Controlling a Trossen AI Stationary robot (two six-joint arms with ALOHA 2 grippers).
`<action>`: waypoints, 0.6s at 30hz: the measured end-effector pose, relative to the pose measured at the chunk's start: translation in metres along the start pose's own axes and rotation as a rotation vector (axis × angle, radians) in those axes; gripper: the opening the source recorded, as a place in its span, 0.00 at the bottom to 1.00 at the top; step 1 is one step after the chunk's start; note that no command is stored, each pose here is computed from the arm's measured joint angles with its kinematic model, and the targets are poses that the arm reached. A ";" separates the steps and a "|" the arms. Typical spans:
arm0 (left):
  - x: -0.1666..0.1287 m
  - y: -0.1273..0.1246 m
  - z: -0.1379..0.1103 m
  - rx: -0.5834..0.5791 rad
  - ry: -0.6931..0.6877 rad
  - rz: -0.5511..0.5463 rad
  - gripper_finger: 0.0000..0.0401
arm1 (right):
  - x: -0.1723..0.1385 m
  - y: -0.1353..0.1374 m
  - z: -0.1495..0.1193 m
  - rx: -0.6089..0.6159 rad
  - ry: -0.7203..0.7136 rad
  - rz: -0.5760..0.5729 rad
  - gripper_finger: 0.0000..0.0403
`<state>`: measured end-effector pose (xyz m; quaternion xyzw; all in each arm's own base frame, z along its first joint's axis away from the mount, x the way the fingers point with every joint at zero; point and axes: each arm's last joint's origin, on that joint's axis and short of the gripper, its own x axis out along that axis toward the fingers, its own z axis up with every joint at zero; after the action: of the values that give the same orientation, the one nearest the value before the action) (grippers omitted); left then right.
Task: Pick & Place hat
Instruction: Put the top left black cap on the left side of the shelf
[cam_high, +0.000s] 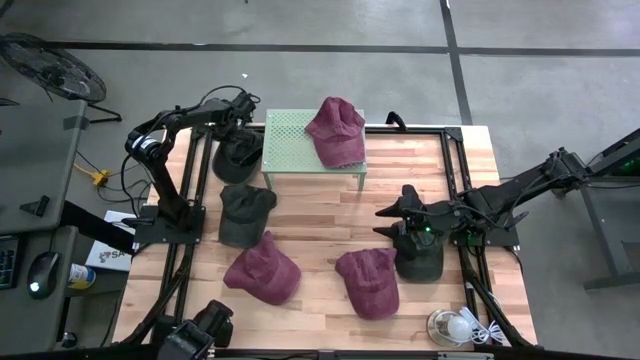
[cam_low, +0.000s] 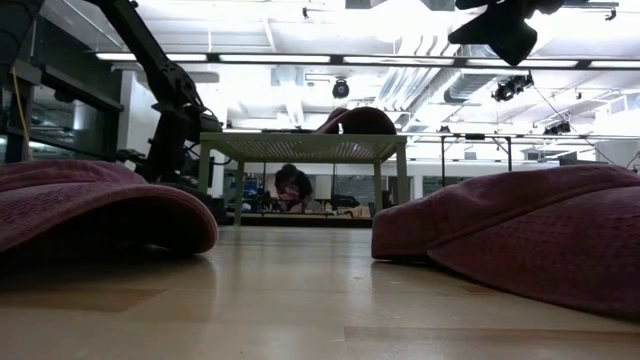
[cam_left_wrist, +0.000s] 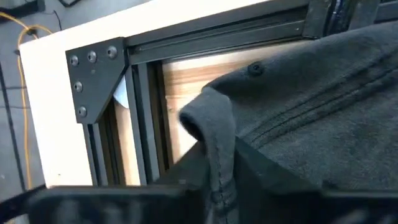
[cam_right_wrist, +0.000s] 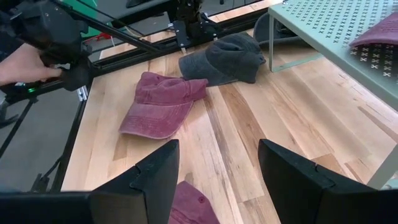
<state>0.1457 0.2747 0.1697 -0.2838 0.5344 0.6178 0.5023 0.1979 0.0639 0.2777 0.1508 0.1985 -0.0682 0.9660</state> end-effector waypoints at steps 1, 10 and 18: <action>0.000 0.000 0.000 0.014 -0.001 0.007 0.06 | 0.000 0.000 0.000 0.004 -0.001 -0.002 0.52; -0.014 0.006 0.004 0.081 0.038 0.030 0.04 | 0.000 0.000 -0.001 0.011 0.003 -0.007 0.52; -0.057 0.024 0.010 0.037 -0.058 -0.057 0.04 | 0.000 0.000 0.000 0.014 0.003 -0.008 0.52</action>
<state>0.1440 0.2684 0.2321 -0.2718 0.5226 0.6012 0.5400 0.1976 0.0637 0.2771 0.1570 0.1999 -0.0734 0.9644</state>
